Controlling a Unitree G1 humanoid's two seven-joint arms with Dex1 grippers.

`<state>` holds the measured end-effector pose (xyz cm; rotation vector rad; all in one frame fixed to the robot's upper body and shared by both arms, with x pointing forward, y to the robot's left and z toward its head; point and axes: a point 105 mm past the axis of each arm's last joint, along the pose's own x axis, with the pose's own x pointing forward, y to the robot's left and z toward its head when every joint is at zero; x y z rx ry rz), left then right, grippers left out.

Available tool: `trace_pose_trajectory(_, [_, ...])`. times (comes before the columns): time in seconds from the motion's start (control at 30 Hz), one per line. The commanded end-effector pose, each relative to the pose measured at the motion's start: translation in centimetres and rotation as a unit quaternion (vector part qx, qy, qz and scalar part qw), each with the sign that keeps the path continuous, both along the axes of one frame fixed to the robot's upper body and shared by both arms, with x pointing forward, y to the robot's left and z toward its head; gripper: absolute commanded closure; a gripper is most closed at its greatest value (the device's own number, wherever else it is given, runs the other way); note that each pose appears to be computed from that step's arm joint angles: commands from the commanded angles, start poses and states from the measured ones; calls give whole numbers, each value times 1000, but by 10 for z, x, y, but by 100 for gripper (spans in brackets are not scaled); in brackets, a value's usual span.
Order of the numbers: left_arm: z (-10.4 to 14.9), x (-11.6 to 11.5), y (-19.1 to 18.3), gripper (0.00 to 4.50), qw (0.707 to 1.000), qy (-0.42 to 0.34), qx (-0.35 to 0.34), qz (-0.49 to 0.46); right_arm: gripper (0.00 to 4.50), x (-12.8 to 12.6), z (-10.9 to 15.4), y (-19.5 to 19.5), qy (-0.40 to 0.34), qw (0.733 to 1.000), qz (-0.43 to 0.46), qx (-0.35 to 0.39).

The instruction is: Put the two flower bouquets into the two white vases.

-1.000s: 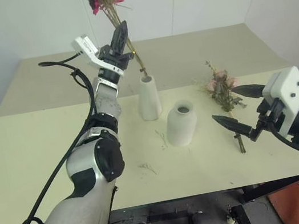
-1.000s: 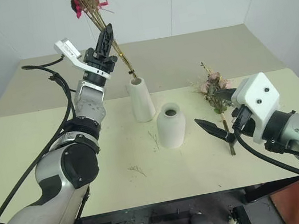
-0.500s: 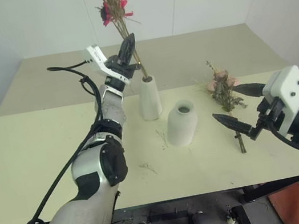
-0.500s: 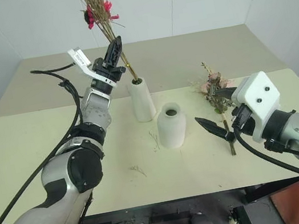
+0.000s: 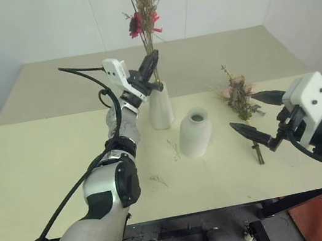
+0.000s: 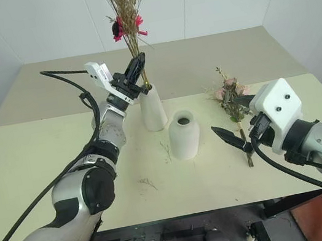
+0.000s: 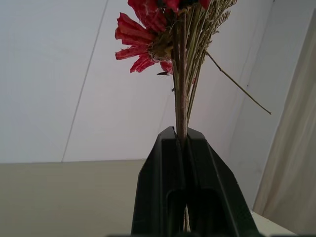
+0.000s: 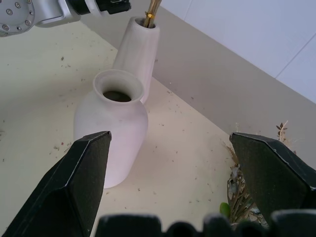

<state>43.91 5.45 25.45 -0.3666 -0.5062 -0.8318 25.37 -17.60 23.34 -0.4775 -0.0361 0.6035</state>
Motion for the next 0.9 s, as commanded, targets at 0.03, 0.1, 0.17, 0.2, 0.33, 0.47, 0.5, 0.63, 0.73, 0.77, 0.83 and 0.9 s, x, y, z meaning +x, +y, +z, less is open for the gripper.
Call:
trace_pose_trajectory(0.03, [8,-4,-1,375,999,-29,13,-4,0,-1,6,0,-18,1000,0,-6])
trace_pose_trajectory(0.1, [7,-5,0,315,999,-37,24,-3,0,0,6,0,-18,1000,0,-8])
trace_pose_trajectory(0.17, [6,-5,2,254,999,-42,31,3,0,1,6,1,-20,1000,2,-9])
trace_pose_trajectory(0.2, [4,-5,4,222,998,-43,34,5,0,2,5,2,-20,1000,3,-8])
trace_pose_trajectory(0.33, [-3,-7,7,98,996,-50,71,9,0,4,2,5,-17,1000,7,-1])
trace_pose_trajectory(0.47, [-10,-3,17,2,992,-44,107,38,0,6,-2,9,-14,1000,15,1])
trace_pose_trajectory(0.5, [-10,-3,20,2,993,-44,107,39,0,7,-2,10,-14,1000,17,1])
trace_pose_trajectory(0.63, [-19,-9,25,2,985,-64,160,21,0,11,-1,8,-16,1000,18,1])
trace_pose_trajectory(0.73, [-27,-11,40,2,979,-65,189,31,0,13,-1,6,-17,1000,15,-2])
trace_pose_trajectory(0.77, [-30,-13,49,2,979,-62,191,26,0,14,0,4,-18,1000,10,-2])
trace_pose_trajectory(0.83, [-30,-21,70,2,983,-62,173,19,0,17,3,-4,-24,1000,-7,-3])
trace_pose_trajectory(0.9, [-32,-35,97,2,980,-63,190,15,0,23,4,-20,-24,998,-52,2])
